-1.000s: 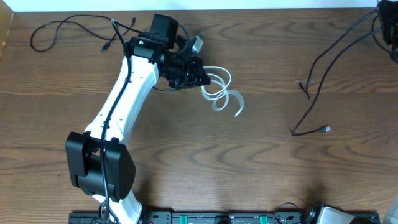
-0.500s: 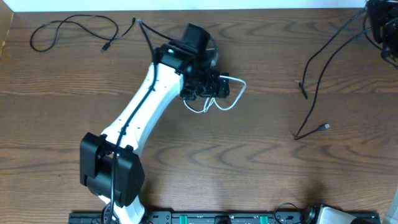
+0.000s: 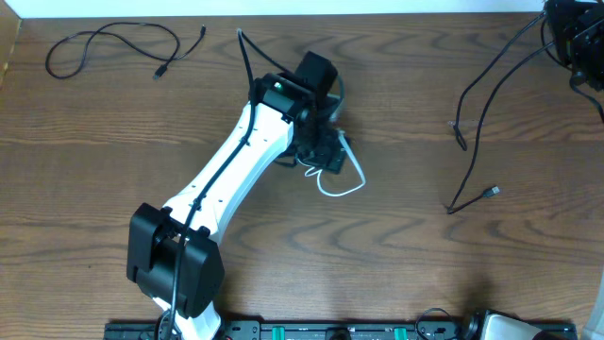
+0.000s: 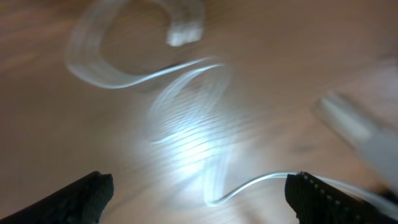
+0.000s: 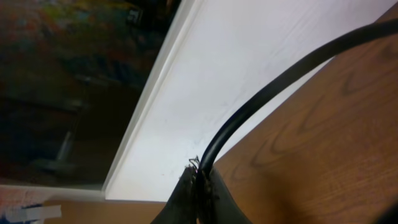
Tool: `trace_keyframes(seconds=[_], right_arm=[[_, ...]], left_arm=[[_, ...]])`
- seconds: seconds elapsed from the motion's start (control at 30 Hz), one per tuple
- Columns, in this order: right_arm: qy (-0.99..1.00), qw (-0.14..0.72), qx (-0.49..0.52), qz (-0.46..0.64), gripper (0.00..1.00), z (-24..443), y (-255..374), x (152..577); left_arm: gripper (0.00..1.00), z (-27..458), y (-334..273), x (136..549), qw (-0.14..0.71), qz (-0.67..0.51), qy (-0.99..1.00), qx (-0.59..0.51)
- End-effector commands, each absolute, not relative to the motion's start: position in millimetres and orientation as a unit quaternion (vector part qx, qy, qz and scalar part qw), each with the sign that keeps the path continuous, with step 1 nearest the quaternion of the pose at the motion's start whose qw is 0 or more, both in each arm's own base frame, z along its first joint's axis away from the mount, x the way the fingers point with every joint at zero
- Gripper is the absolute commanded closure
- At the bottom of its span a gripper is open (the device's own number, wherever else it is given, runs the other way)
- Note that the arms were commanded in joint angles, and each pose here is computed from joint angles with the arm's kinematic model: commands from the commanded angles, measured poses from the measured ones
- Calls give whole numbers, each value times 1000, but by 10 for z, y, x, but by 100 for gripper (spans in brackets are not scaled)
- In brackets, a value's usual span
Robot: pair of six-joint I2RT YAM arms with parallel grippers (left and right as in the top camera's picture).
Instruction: Untangle cables
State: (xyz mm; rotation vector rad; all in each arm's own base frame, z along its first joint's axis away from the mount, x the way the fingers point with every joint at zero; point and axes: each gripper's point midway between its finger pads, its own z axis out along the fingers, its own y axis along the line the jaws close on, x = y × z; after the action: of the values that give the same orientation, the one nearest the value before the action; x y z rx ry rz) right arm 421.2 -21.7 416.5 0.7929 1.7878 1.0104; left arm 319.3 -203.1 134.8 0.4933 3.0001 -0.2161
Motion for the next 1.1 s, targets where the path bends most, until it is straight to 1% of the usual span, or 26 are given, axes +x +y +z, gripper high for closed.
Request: trace_keyframes(seconds=[0.0,0.07,0.17,0.23,0.33,0.4,0.53,0.67,0.8,0.87,0.93,0.97,1.0,1.07], right_arm=[[727,458,310,407,99,4193,-184,4200],[728,457,308,408,98,4193,-161,4201],[730,455,303,411,99,4192,-105,4205],[731,455,303,409,99,4189,-80,4211],[731,456,303,407,99,4186,-60,4219],[731,457,303,406,99,4189,-55,4222],[730,459,305,403,99,4188,-65,4229],[731,459,305,403,99,4186,-65,4228],[731,458,306,403,99,4181,-65,4227],[731,458,306,403,99,4181,-65,4227],[731,459,307,401,98,4180,-71,4229],[731,459,307,401,98,4180,-73,4229],[730,460,309,399,99,4178,-81,4231],[730,461,309,399,99,4178,-83,4232]], left_arm=[[6,1491,-1240,3431,116,141,982,54],[6,1533,-1125,3452,124,175,975,54],[6,1564,-1077,3491,133,193,970,62],[4,1611,-1034,3547,146,216,962,77],[1,1826,-861,3710,200,301,930,73],[0,2006,-802,3788,229,360,900,92],[0,2279,-934,3869,267,434,847,150],[0,2512,-1173,3938,306,478,801,190],[0,2547,-1259,3981,301,488,788,225],[0,2626,-1221,3981,290,517,769,239],[0,2886,-1147,3994,304,575,730,209],[0,3034,-1116,4002,321,598,713,176],[0,3147,-1100,4026,347,604,705,133],[0,3123,-1134,4105,371,576,720,113]])
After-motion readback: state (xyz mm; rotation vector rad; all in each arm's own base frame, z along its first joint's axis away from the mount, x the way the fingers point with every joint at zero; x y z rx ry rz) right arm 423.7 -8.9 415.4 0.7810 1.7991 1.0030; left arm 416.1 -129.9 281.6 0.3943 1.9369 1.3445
